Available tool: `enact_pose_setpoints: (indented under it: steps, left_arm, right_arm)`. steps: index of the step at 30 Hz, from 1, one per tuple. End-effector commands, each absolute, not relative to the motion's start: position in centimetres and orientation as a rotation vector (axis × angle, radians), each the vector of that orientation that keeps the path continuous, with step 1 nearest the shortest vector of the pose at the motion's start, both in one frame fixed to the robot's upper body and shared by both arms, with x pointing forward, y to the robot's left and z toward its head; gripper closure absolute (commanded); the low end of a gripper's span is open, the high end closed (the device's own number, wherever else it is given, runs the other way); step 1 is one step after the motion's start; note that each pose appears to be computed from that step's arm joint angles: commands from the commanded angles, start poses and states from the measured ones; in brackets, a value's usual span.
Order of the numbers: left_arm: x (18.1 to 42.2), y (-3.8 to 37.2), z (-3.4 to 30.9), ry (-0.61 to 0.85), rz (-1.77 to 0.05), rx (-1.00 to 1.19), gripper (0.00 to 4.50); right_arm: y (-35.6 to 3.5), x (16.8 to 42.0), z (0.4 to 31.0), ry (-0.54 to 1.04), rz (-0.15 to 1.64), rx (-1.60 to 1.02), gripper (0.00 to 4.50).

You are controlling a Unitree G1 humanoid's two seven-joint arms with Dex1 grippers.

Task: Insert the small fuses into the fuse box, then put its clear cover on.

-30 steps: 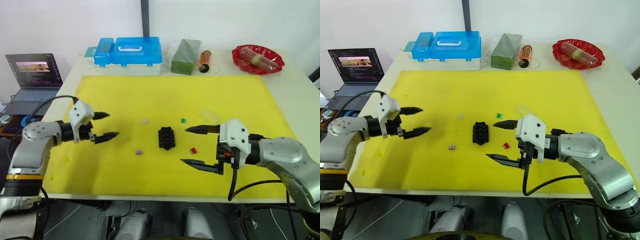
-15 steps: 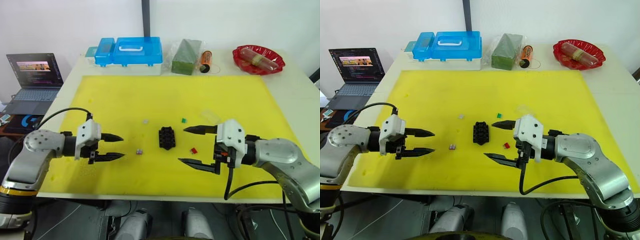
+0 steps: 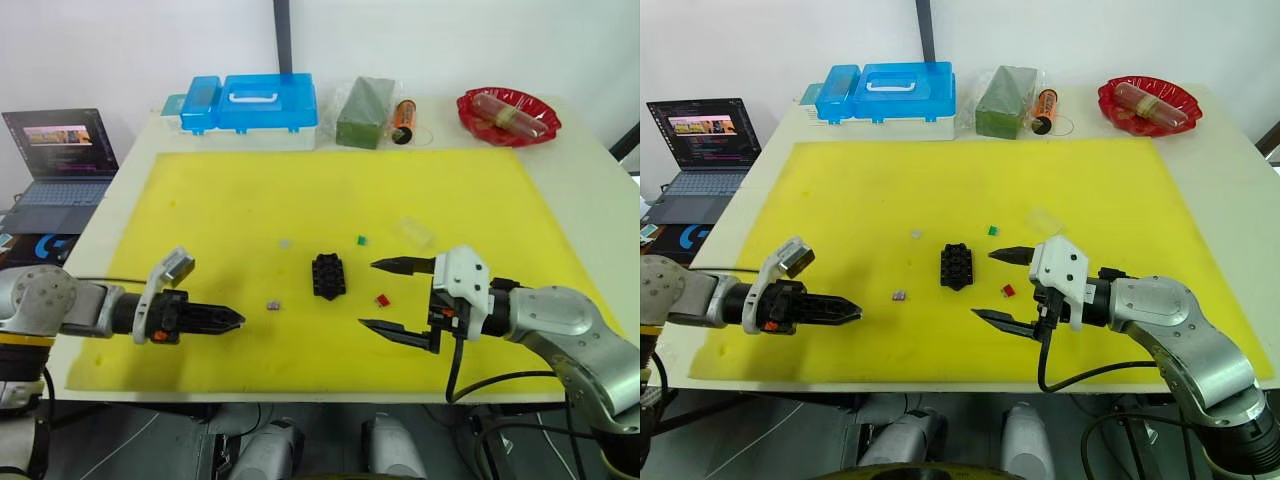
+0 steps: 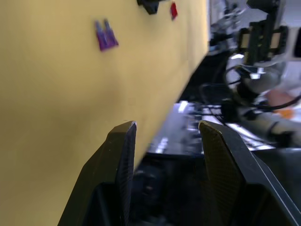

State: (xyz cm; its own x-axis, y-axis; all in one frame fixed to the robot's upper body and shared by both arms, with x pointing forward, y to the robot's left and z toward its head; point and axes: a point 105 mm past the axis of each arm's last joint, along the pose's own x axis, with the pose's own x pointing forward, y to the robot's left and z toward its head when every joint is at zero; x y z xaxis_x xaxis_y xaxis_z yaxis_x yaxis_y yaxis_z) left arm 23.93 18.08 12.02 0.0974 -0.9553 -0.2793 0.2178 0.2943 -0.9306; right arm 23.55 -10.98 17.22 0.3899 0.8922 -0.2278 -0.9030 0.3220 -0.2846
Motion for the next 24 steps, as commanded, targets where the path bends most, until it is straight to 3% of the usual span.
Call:
enact_pose_setpoints:
  steps: [1,7,24]
  left_arm:
    - [25.1,17.8,11.9,1.107,-1.012,-1.014,2.25]
    - [26.3,17.1,11.3,1.115,-0.949,-1.123,2.25]
    - [27.5,14.6,9.9,1.053,-0.853,-1.113,2.25]
  right_arm:
    - [-10.6,23.4,18.2,-0.018,1.176,-0.405,0.00]
    - [-10.5,23.5,18.5,-0.020,1.167,-0.393,0.00]
    - [-10.8,23.5,18.5,-0.012,1.146,-0.413,0.00]
